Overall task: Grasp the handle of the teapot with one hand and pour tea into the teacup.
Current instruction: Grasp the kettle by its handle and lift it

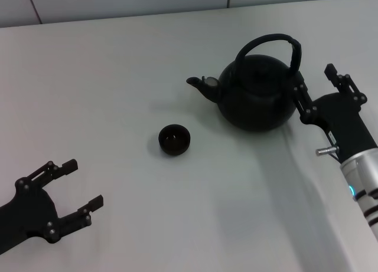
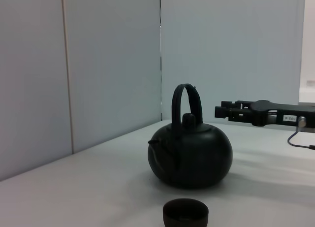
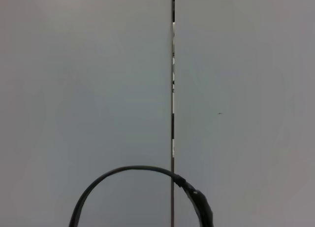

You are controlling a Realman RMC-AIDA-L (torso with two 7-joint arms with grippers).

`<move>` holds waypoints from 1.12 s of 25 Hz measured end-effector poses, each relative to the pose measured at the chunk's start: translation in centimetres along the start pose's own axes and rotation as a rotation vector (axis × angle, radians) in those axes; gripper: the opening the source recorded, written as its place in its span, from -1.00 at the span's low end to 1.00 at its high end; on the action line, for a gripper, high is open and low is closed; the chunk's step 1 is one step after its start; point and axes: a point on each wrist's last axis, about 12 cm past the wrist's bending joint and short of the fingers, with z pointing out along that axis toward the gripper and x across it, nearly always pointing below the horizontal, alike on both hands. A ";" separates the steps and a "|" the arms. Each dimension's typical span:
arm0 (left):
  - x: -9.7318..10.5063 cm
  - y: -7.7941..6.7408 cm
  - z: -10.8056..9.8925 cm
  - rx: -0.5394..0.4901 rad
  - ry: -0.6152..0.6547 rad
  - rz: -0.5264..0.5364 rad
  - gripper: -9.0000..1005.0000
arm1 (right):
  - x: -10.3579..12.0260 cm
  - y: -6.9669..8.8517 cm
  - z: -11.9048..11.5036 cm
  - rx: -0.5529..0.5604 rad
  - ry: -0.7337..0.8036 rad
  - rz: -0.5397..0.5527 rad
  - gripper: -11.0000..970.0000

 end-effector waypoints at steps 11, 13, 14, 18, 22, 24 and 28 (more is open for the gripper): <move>-0.4 0.2 -0.1 -0.032 -0.043 -0.004 0.66 | -0.5 -0.7 4.3 -0.043 0.024 -0.012 0.06; -0.5 0.3 -0.2 -0.038 -0.053 -0.004 0.66 | -0.5 -0.7 4.4 -0.045 0.024 -0.010 0.05; -0.5 0.3 -0.2 -0.038 -0.053 -0.004 0.66 | -0.6 -0.7 4.5 -0.047 0.023 -0.010 0.04; -0.6 0.3 -0.2 -0.046 -0.065 -0.003 0.66 | -0.6 -0.7 4.7 -0.052 0.022 -0.013 0.02; -0.7 0.4 -0.2 -0.050 -0.070 -0.003 0.66 | -0.6 -0.7 4.7 -0.053 0.027 -0.015 -0.01; -0.7 0.4 -0.2 -0.048 -0.073 -0.003 0.66 | -0.4 -0.7 4.7 -0.057 0.036 -0.017 -0.02; -0.8 0.3 -0.2 -0.048 -0.083 -0.004 0.66 | -0.3 -0.6 4.6 -0.068 0.050 -0.021 -0.05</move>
